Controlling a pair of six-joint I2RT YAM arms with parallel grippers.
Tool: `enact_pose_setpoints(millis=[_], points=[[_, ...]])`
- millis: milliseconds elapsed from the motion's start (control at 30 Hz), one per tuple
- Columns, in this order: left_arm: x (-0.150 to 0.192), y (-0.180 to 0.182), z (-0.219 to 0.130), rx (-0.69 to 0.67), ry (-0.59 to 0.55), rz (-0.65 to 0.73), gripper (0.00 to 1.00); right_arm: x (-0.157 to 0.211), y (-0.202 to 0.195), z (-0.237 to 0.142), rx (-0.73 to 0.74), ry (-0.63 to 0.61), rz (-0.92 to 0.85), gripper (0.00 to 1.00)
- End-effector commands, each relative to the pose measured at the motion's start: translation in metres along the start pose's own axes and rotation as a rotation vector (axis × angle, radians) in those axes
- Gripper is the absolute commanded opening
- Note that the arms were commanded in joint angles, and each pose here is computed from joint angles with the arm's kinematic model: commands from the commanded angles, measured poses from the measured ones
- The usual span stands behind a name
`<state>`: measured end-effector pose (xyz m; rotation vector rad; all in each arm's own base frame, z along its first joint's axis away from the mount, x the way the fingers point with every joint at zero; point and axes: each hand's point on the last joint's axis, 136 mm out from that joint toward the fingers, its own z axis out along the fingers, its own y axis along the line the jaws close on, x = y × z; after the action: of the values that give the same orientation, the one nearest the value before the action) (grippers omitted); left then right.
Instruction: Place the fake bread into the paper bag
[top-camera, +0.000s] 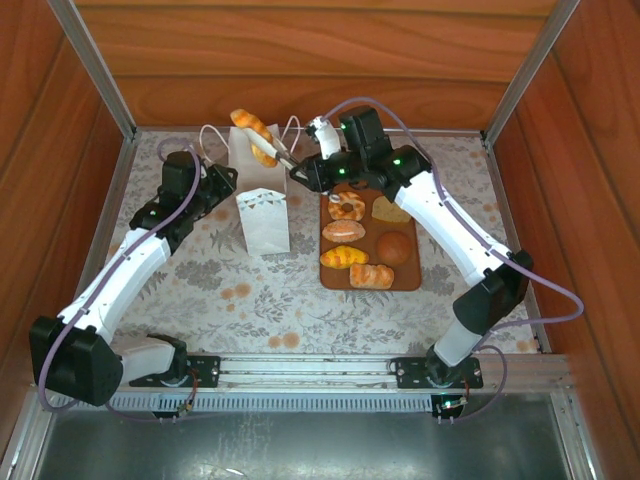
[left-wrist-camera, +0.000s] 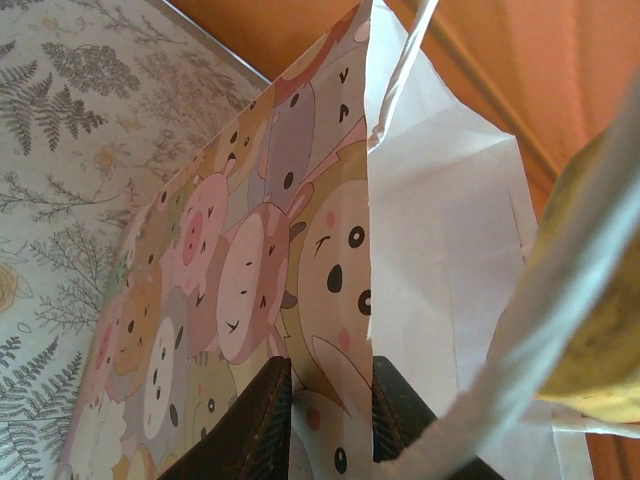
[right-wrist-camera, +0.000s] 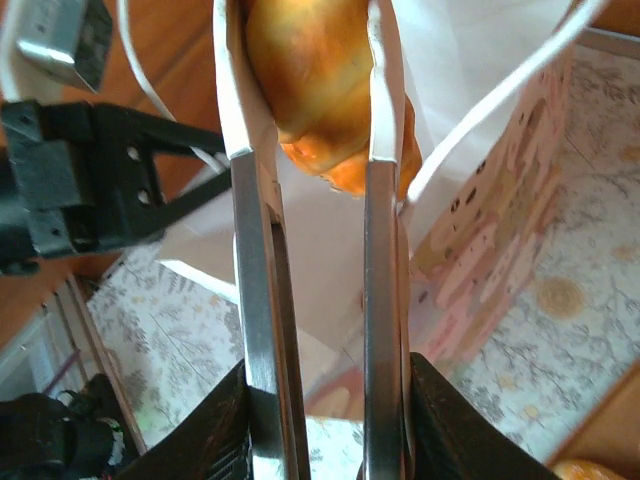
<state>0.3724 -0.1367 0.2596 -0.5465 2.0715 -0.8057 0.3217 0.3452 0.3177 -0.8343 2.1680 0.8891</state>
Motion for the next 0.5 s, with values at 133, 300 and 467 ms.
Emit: enact_pose_setpoints(millis=[133,300,467], points=[[-0.004,0.004,-0.006,-0.013,-0.032,-0.007,0.25,0.013,-0.013,-0.008,0.115,0.098,-0.139,0.36],[-0.005,0.005,-0.007,-0.016,-0.034,-0.004,0.25,0.026,-0.021,-0.009,0.170,0.174,-0.213,0.37],[-0.006,0.002,-0.008,-0.010,-0.035,-0.003,0.25,0.034,-0.032,-0.008,0.235,0.246,-0.255,0.40]])
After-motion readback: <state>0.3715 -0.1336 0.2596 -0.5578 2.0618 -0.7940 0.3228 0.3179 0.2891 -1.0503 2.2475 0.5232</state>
